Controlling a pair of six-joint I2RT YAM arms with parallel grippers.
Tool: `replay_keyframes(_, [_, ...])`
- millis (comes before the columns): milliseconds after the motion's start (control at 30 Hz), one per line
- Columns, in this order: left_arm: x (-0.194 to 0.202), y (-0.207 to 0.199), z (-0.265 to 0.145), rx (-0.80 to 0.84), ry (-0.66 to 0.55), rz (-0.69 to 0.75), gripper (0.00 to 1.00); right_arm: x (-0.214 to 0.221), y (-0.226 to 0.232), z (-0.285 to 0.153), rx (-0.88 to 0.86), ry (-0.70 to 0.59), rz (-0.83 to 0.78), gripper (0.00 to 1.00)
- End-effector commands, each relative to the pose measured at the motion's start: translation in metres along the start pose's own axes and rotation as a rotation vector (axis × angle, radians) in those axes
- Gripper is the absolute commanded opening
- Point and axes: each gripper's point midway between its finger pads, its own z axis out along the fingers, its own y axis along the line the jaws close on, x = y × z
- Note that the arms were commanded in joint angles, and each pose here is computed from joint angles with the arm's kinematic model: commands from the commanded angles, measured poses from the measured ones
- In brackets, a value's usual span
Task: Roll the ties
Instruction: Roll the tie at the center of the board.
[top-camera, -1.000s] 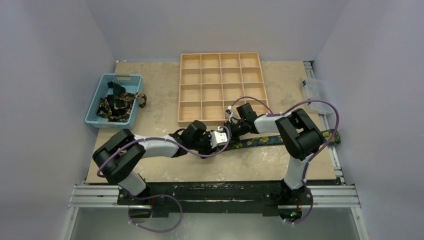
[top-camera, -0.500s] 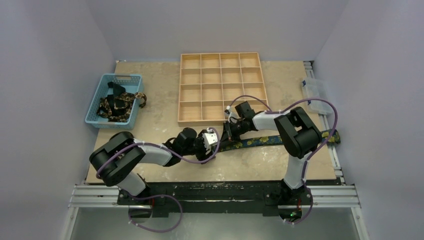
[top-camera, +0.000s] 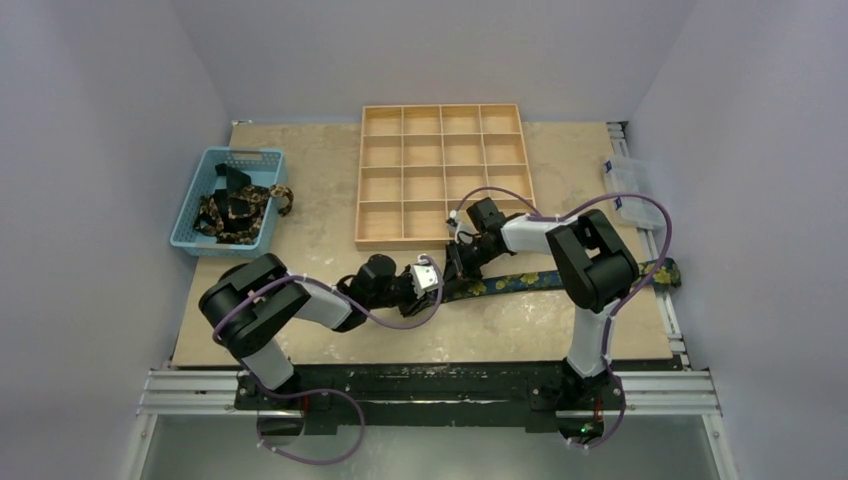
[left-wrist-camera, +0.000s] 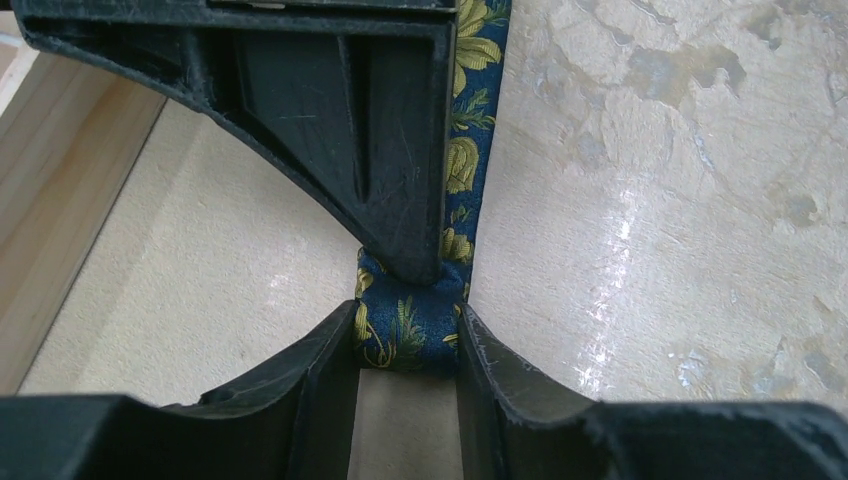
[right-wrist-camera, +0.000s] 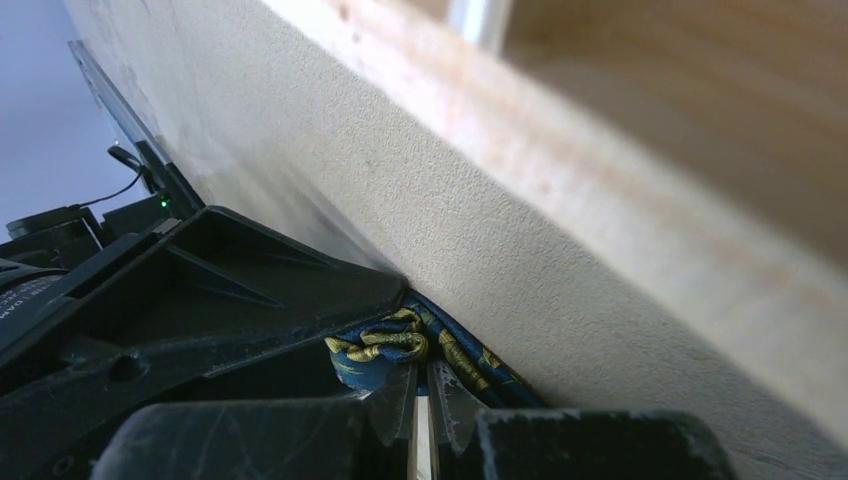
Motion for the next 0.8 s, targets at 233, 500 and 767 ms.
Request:
replay_keyframes(233, [0.018,0.007,-0.009,0.022,0.243,0.098,0.2,0.005,-0.028,-0.02,0.185,-0.024,0.044,0.28])
replay_keyframes(500, [0.015,0.008,-0.013,0.02,0.288,0.071,0.16,-0.002,0.026,-0.045,-0.044,-0.135,0.073,0.34])
replay_keyframes(767, [0.012,0.004,-0.011,0.034,0.287,0.053,0.18,-0.013,0.046,-0.033,-0.177,-0.159,0.061,0.36])
